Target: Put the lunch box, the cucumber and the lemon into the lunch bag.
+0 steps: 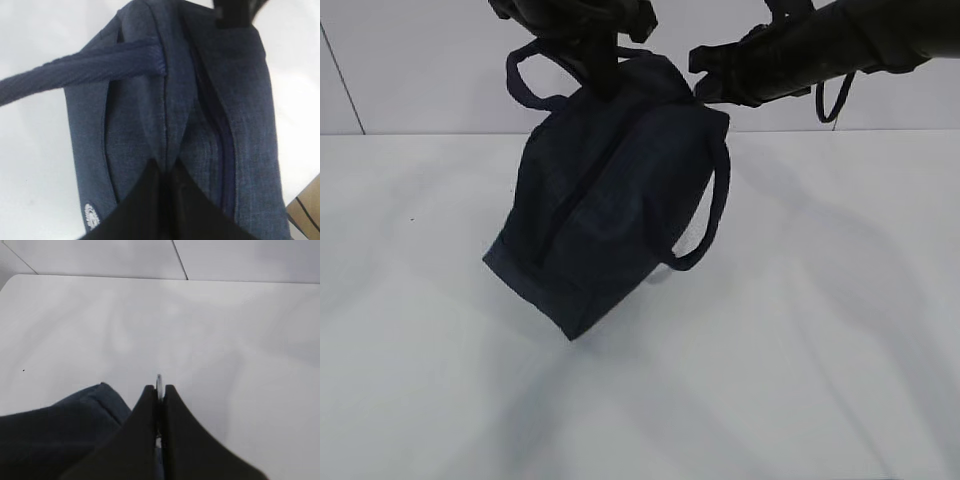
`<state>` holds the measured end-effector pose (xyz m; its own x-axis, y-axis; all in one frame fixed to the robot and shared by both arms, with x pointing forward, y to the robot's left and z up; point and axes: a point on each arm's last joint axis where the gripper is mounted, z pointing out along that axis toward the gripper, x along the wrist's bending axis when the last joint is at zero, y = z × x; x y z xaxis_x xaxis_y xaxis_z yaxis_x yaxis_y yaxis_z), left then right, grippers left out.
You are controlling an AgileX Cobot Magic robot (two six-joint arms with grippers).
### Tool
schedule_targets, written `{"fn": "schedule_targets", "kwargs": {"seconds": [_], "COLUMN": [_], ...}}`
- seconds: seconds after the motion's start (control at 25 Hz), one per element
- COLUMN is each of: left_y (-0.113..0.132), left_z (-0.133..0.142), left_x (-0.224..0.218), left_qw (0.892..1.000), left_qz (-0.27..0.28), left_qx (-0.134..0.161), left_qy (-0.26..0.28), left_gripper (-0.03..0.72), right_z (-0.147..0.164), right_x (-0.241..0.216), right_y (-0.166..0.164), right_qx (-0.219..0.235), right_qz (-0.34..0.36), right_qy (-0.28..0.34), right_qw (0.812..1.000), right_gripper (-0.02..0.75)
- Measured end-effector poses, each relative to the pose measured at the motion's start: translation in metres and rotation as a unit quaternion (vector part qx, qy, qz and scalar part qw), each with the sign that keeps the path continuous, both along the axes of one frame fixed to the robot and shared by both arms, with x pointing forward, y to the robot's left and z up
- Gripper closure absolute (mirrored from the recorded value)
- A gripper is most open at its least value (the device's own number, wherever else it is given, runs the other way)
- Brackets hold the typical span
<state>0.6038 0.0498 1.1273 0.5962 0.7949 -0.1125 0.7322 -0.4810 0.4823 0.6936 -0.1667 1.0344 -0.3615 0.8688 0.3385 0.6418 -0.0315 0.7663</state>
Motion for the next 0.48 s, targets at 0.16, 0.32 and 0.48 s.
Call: {"fn": "schedule_targets", "kwargs": {"seconds": [0.16,0.32,0.48], "left_y": [0.004,0.008,0.009], "left_z": [0.017,0.031,0.038], "left_x": [-0.009,-0.016,-0.02], "left_qw": [1.0,0.999,0.999], "left_qz": [-0.002,-0.003,-0.006], "left_qx": [-0.014,-0.028,-0.037], "left_qy": [-0.014,-0.024,-0.029], "left_gripper": [0.694,0.695,0.695], "right_z": [0.001,0.002,0.002], "right_x": [0.003,0.005,0.004], "right_y": [-0.008,-0.013,-0.013], "right_qx": [0.013,0.026,0.03], "right_qz": [-0.014,-0.024,-0.024], "right_qy": [0.003,0.004,0.006], "right_qw": [1.0,0.999,0.999], "right_gripper": [0.737,0.737,0.737]}}
